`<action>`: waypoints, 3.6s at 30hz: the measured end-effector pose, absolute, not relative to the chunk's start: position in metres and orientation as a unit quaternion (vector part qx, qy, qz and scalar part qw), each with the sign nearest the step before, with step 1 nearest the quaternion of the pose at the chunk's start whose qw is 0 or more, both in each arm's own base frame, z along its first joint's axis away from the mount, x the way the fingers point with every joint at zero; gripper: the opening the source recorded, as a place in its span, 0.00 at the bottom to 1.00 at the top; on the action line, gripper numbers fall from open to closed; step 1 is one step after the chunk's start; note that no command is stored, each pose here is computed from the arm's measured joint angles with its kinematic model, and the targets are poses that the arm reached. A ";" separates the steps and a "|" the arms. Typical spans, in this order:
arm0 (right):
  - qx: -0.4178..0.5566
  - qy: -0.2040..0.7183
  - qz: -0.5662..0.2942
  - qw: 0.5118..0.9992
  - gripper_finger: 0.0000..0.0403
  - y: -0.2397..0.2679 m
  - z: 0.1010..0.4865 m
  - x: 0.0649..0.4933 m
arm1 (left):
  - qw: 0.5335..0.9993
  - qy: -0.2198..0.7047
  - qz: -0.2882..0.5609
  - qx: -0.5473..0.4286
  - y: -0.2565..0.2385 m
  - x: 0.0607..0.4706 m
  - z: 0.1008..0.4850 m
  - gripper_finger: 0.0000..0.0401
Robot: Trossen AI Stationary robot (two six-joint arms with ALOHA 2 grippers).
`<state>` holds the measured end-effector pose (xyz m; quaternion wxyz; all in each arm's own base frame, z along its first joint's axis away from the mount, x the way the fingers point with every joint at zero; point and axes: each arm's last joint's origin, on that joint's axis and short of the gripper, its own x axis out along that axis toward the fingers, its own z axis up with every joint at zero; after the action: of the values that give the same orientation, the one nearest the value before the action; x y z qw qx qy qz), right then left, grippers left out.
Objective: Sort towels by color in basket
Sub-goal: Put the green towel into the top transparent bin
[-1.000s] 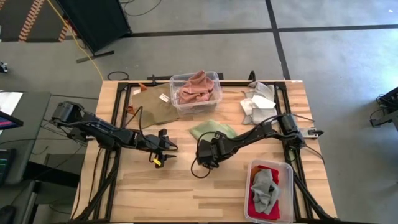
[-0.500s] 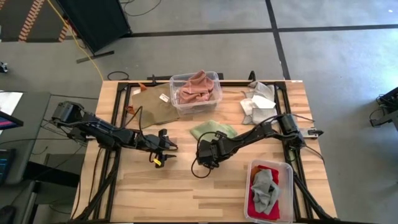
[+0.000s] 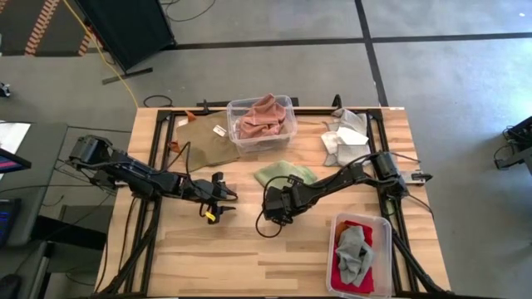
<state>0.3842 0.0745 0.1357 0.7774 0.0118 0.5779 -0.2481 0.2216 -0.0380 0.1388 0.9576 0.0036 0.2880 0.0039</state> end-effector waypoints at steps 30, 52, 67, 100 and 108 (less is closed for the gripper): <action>0.010 0.579 -0.247 0.777 0.26 0.074 0.136 0.384 | 0.958 0.286 0.002 0.003 -0.038 0.222 0.139 0.58; -0.001 0.576 -0.229 0.785 0.08 0.084 0.147 0.379 | 0.958 0.286 0.002 0.005 -0.038 0.222 0.139 0.58; -0.057 0.426 -0.213 0.878 0.07 0.105 0.260 0.342 | 0.960 0.279 0.001 0.016 -0.038 0.223 0.140 0.58; -0.085 0.222 -0.275 0.932 0.07 -0.144 0.350 0.333 | 0.961 0.277 0.009 0.022 -0.037 0.223 0.141 0.58; -0.027 0.260 -0.221 0.940 0.07 -0.181 0.295 0.359 | 0.957 0.290 0.016 0.012 -0.037 0.221 0.138 0.58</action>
<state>0.3589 -0.1806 0.2949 0.9396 -0.0267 0.2595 -0.2215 0.2213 -0.0369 0.1383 0.9569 0.0117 0.2896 0.0156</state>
